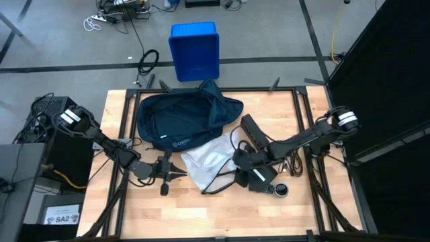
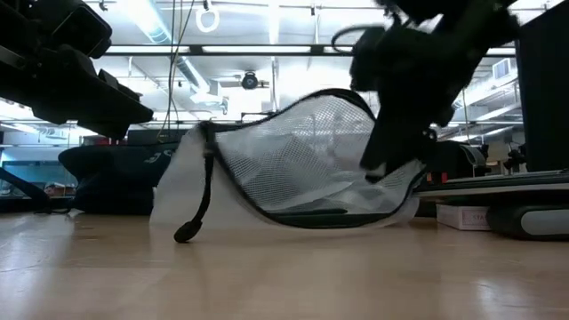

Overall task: Unpack backpack
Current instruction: Put the white charger adapter into the white mesh envelope, then put the black pen into the white mesh envelope

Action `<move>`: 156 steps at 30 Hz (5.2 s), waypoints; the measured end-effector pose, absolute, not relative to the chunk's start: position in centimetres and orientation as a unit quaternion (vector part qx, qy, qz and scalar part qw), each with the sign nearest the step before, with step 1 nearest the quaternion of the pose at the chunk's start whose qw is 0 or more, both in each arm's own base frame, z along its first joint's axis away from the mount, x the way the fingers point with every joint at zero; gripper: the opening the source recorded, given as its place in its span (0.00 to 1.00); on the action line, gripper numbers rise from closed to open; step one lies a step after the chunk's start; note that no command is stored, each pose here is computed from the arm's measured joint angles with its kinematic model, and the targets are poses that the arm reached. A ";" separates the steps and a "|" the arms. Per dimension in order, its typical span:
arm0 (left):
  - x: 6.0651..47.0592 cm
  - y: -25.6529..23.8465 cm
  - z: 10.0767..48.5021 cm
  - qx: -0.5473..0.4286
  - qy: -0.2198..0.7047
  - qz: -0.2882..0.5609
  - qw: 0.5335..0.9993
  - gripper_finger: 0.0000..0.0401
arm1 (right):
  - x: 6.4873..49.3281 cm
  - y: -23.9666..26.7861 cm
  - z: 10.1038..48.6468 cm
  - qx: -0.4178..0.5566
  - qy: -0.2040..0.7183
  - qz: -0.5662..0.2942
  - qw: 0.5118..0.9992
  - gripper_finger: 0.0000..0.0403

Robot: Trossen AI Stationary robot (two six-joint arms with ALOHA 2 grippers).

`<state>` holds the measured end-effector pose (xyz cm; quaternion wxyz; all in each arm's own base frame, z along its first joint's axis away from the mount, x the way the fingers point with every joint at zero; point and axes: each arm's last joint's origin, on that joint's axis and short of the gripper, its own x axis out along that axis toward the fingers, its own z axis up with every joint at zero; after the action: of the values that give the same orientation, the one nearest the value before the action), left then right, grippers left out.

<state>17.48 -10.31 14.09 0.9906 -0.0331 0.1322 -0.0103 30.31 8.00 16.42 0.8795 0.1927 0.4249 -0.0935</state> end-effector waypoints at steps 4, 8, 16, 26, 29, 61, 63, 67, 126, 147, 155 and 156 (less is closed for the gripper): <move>17.5 -10.3 14.1 -0.033 0.132 -0.010 0.991 0.02 | 30.9 7.4 16.6 0.188 0.406 -0.088 0.890 0.55; 17.5 -10.3 14.1 -0.033 0.132 -0.010 0.991 0.02 | 31.3 7.6 17.7 0.180 0.368 -0.063 0.910 0.64; 17.5 -10.3 14.1 -0.033 0.132 -0.010 0.991 0.02 | 30.9 9.4 19.1 0.137 0.335 -0.008 0.932 0.66; 17.5 -10.3 14.1 -0.033 0.132 -0.010 0.991 0.02 | 30.6 11.8 19.9 0.103 0.294 0.049 0.949 0.50; 17.5 -10.3 14.1 -0.033 0.132 -0.010 0.991 0.02 | 30.8 12.0 20.3 0.093 0.271 0.059 0.956 0.46; 29.8 -15.8 23.1 -0.035 0.331 0.028 0.943 0.02 | 30.2 12.3 19.5 0.008 0.258 0.033 0.966 0.31; 31.1 -16.5 23.5 -0.048 0.318 0.027 0.947 0.02 | 30.1 12.2 19.4 0.008 0.259 0.033 0.965 0.31; 33.1 -17.7 24.0 -0.068 0.285 0.018 0.956 0.02 | 30.1 12.2 19.4 0.007 0.262 0.033 0.964 0.31; 38.0 -18.2 24.1 -0.036 0.519 0.124 0.845 0.91 | 28.1 12.9 19.1 -0.018 0.322 0.000 0.946 0.26; 37.1 -15.8 20.5 -0.009 0.599 0.278 0.751 0.88 | 28.2 12.9 19.1 -0.017 0.319 0.000 0.948 0.26; 36.4 -15.1 22.3 0.032 0.589 0.334 0.735 0.88 | 28.2 12.8 19.1 -0.017 0.319 -0.002 0.948 0.25; 36.5 -15.0 22.5 0.038 0.583 0.338 0.738 0.88 | 28.2 12.8 19.1 -0.017 0.319 -0.002 0.948 0.25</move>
<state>36.46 -15.03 22.51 0.7379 0.0378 0.5828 0.3382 28.22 12.79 19.13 0.9477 -0.0170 0.3186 -0.0018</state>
